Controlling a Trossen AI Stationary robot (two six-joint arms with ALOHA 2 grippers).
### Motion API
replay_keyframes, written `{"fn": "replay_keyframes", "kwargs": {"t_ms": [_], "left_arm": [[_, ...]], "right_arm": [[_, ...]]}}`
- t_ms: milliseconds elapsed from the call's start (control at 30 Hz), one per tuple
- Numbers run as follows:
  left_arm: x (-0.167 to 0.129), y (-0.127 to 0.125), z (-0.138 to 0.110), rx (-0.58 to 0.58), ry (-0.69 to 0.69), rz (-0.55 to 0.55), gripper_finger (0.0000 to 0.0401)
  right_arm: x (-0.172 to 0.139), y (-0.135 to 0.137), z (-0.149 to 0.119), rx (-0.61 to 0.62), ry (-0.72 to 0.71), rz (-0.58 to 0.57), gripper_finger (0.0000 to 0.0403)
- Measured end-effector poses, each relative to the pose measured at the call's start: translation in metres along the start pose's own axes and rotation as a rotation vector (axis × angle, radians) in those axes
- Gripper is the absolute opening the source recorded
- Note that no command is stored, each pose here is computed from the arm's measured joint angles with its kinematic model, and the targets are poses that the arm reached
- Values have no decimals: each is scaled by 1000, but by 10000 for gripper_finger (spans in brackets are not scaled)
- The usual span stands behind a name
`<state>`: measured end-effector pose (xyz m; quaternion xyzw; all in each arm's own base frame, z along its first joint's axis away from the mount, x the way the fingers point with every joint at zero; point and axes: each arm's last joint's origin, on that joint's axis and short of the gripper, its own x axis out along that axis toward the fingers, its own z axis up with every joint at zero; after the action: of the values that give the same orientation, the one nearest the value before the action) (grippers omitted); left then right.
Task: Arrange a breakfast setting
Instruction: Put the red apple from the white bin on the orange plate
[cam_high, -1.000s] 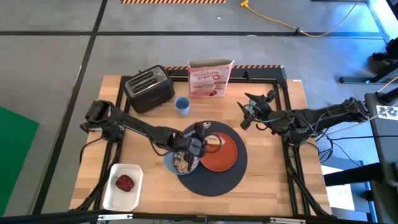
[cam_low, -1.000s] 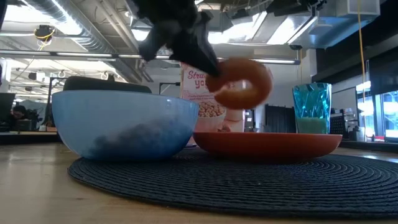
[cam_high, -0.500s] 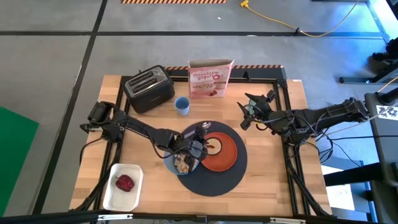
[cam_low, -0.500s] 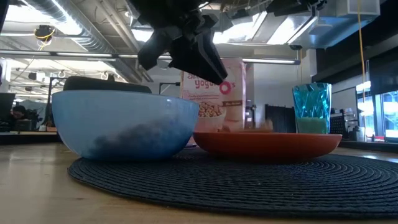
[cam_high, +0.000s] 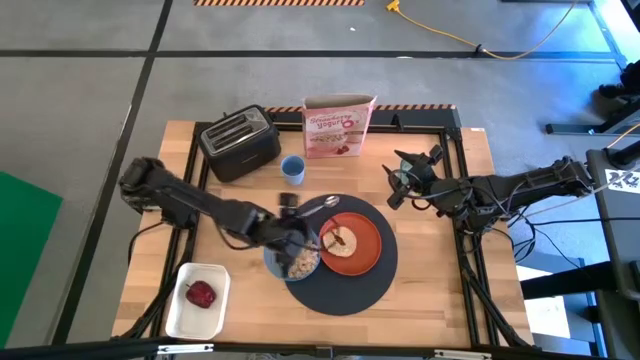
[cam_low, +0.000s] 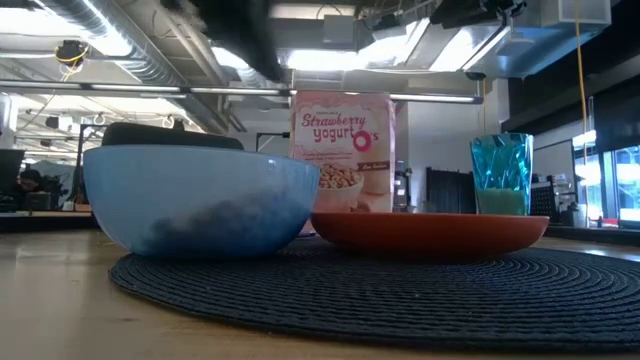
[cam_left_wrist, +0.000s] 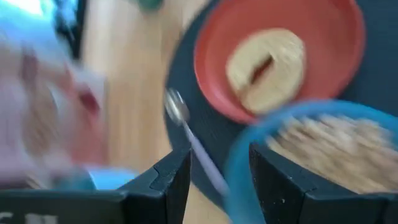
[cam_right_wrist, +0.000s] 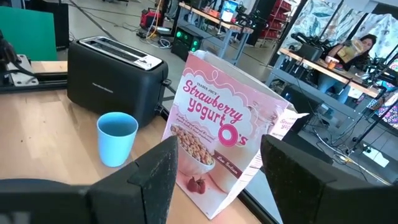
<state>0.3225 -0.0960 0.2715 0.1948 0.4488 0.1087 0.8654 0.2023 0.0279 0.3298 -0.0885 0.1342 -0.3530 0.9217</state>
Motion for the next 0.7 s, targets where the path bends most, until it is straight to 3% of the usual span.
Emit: {"fn": "replay_keyframes", "kwargs": {"t_ms": [67, 200, 300, 400, 533, 700], "left_arm": [[-21, 3, -12, -150, 70, -74, 156], [-58, 2, -41, -428, 353, -282, 156], [-84, -7, -58, -506, 531, -366, 156], [-104, -20, -70, -436, 588, -378, 156], [-123, -46, -83, -248, 569, -423, 156], [-127, -74, -97, -183, 559, -448, 156]], "right_arm": [[0, 0, 0, 0, 0, -1, 218], [0, 0, 0, 1, -1, 0, 218], [0, 0, 1, 6, -4, 1, 218], [-1, -1, 3, 22, -18, 1, 218], [-2, -4, 7, 30, -46, 0, 218], [-3, -6, 16, -7, -100, -26, 218]]}}
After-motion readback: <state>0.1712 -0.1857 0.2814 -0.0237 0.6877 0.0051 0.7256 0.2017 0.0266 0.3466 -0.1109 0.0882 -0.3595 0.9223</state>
